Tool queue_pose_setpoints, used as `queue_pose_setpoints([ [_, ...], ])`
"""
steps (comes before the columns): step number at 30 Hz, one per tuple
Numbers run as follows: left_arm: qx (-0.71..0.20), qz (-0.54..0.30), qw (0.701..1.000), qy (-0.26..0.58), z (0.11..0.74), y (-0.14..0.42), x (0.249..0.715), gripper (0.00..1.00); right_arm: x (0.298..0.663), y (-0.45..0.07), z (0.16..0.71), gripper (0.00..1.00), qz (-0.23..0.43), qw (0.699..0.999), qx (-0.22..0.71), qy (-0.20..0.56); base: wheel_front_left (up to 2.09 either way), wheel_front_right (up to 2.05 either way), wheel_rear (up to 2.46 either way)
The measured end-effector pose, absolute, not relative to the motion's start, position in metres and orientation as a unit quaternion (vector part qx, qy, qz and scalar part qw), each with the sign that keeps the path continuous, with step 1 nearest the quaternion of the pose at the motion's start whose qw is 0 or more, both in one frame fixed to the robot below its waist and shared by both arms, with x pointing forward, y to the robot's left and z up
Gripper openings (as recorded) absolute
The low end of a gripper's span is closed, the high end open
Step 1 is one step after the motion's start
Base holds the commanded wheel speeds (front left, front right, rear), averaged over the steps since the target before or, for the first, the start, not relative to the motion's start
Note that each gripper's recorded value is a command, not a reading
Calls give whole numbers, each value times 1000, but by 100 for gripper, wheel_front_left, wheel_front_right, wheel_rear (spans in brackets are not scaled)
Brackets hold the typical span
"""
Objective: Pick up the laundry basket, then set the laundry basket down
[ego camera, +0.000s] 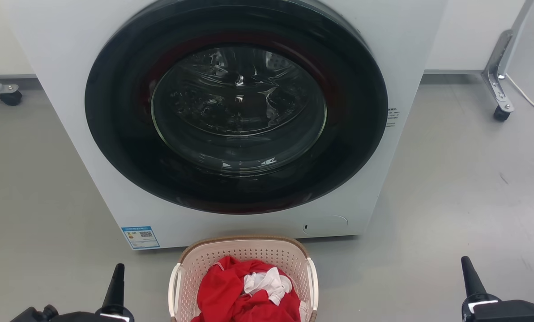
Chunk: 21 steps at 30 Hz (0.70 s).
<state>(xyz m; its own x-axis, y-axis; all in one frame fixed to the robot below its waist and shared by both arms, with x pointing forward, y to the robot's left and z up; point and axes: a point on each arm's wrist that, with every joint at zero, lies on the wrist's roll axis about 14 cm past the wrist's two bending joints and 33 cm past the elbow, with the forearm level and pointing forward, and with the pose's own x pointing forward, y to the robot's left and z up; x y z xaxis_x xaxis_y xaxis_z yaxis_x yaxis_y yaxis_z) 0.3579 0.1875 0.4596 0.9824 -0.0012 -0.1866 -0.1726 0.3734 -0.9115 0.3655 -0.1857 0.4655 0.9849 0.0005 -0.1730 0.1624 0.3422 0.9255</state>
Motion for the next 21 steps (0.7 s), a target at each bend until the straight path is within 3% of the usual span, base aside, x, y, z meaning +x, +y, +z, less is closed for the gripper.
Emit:
queue_pose_setpoints([
  [21,-678,33,733,49,473,191,374,0,377,-201,477,0,-42,727,684,35,0,0,0],
])
